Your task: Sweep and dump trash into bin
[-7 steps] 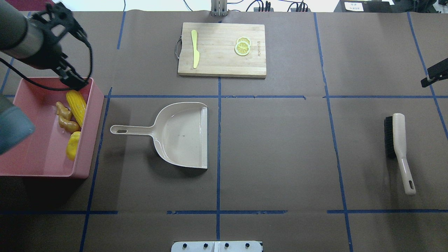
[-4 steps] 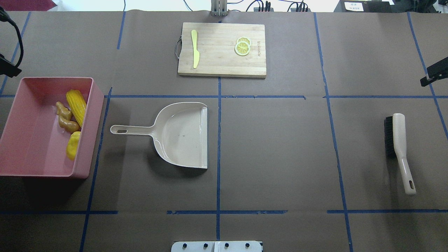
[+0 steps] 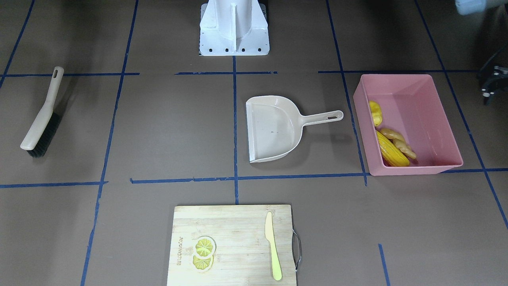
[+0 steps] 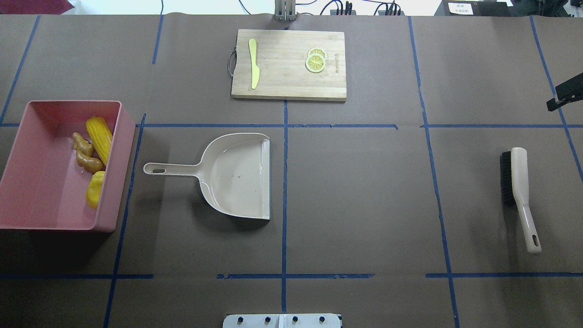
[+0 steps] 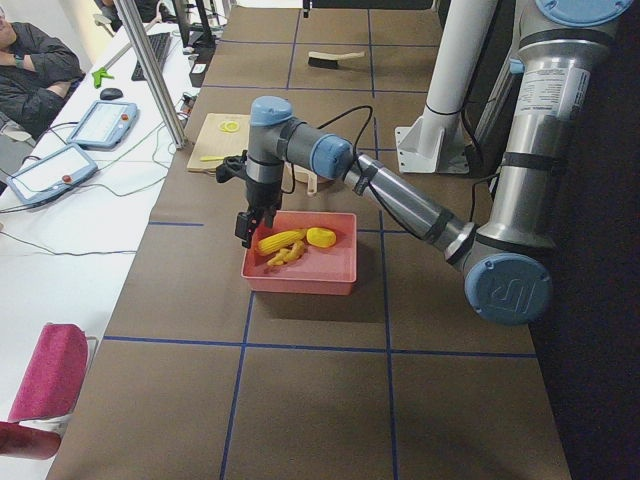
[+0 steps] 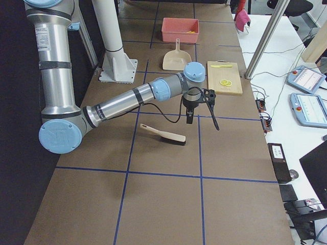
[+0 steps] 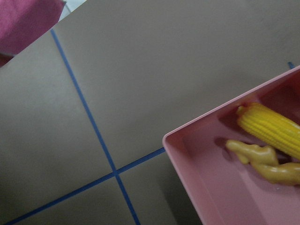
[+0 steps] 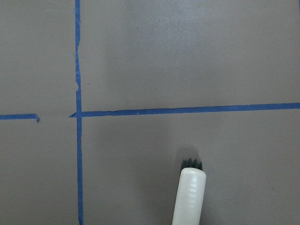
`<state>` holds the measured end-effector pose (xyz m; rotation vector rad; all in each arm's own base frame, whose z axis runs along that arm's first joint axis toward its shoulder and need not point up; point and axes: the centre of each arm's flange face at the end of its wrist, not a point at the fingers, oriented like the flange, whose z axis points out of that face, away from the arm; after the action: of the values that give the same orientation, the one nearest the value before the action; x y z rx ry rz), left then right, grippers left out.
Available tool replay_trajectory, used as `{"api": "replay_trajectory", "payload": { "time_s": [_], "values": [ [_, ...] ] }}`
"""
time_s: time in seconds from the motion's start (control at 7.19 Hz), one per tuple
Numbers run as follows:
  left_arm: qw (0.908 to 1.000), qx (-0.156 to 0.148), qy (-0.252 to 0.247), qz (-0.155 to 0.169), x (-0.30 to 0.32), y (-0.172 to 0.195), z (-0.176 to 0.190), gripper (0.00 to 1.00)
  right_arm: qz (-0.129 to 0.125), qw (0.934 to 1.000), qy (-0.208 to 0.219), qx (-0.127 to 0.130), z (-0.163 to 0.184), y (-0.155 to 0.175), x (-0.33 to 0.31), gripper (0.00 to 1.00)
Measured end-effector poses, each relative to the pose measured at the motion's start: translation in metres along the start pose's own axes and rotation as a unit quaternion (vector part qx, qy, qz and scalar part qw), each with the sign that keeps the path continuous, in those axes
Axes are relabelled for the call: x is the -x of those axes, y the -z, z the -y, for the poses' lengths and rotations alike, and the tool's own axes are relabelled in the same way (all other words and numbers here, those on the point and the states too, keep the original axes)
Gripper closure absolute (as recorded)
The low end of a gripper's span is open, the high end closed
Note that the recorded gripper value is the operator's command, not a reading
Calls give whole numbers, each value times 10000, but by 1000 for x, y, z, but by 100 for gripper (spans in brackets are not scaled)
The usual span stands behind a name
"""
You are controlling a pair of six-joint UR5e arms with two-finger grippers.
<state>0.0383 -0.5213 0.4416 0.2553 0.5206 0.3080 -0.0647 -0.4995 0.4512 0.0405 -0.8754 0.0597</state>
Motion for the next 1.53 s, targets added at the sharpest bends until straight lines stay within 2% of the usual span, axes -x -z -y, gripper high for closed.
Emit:
{"api": "replay_trajectory", "payload": {
  "time_s": [0.14,0.28,0.42,0.7,1.11,1.53],
  "values": [
    [9985,223,347,-369,25,-20,-9,0,5,10000,15,-12,0,1,1,0],
    [9953,353,669,-597,51,-34,-23,0,11,10000,35,-24,-1,3,2,0],
    [9918,418,999,-672,80,-43,-42,0,13,10000,54,-30,-1,3,3,0],
    [9874,455,1343,-697,113,-62,-76,0,15,10000,68,-34,-1,4,3,0],
    [9782,407,1924,-674,139,-108,-101,0,16,10000,76,-35,-1,4,4,0],
    [9757,375,2047,-681,147,-124,-109,0,1,10000,57,-5,0,1,0,0]
  ]
}}
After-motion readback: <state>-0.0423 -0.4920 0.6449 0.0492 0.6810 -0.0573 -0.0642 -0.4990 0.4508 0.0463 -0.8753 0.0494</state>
